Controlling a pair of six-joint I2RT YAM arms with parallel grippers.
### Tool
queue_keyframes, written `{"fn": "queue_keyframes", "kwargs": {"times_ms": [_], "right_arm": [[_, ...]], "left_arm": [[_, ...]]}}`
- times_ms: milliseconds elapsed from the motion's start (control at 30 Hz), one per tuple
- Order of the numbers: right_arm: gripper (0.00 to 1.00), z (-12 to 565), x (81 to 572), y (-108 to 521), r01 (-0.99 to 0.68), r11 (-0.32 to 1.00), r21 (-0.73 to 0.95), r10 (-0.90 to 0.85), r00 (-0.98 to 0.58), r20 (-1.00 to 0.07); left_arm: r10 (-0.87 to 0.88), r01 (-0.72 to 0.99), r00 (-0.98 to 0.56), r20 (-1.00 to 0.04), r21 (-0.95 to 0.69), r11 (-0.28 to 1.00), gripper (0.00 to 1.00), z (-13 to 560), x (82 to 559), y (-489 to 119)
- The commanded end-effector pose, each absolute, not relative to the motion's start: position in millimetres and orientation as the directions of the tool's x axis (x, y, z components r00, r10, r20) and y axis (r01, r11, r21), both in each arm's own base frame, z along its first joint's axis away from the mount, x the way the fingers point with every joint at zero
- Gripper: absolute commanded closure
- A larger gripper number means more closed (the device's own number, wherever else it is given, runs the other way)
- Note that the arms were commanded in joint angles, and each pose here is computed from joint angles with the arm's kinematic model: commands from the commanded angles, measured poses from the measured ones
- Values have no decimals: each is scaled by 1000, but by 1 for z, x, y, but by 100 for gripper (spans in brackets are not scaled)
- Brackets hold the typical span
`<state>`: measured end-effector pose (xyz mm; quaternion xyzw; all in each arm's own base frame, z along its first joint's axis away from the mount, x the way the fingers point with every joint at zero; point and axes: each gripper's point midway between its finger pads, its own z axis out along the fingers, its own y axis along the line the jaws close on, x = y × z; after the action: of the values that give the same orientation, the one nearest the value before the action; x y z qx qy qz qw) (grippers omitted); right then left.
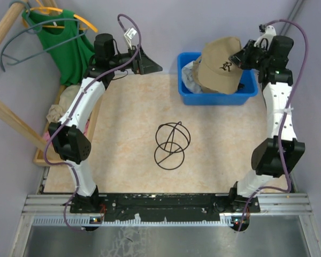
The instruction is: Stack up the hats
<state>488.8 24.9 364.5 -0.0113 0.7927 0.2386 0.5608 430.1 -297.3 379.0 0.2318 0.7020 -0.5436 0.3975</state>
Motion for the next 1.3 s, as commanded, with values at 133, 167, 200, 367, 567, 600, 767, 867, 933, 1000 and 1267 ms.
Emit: {"fn": "queue_keyframes", "kwargs": {"times_ms": [133,167,200,367,567,600,767,867,933,1000,1267], "right_arm": [[100,430,428,105,-725,499,476,341,-340,-876],[100,429,425,111,-738,473,482,340,-352,-872],[100,426,422,118,-749,452,485,329,-365,-871],[100,407,410,154,-770,415,485,230,-427,-875],[100,404,396,172,-787,392,477,201,-432,-879],[100,402,395,175,-790,397,467,188,-428,-884],[100,399,389,188,-800,386,458,158,-432,-888],[100,399,387,196,-808,381,449,150,-426,-892],[100,400,386,198,-812,383,441,151,-415,-897],[100,403,387,198,-815,381,436,154,-409,-900],[100,411,387,197,-824,396,406,144,-381,-913]], "left_arm": [[-145,753,-613,-776,-630,189,0,402,411,-304],[-151,750,-617,-773,-635,185,0,403,409,-303],[-165,756,-610,-775,-632,171,0,408,406,-303],[-207,736,-638,-742,-666,121,0,418,397,-302],[-226,713,-662,-715,-693,104,0,414,391,-302],[-234,714,-663,-711,-695,91,0,416,390,-302],[-235,703,-681,-694,-709,55,0,418,381,-304],[-224,700,-686,-692,-712,55,0,413,377,-308],[-214,697,-692,-689,-716,51,0,410,374,-310],[-208,692,-697,-686,-720,54,0,407,371,-311],[-179,685,-699,-693,-720,112,0,396,359,-305]]}}
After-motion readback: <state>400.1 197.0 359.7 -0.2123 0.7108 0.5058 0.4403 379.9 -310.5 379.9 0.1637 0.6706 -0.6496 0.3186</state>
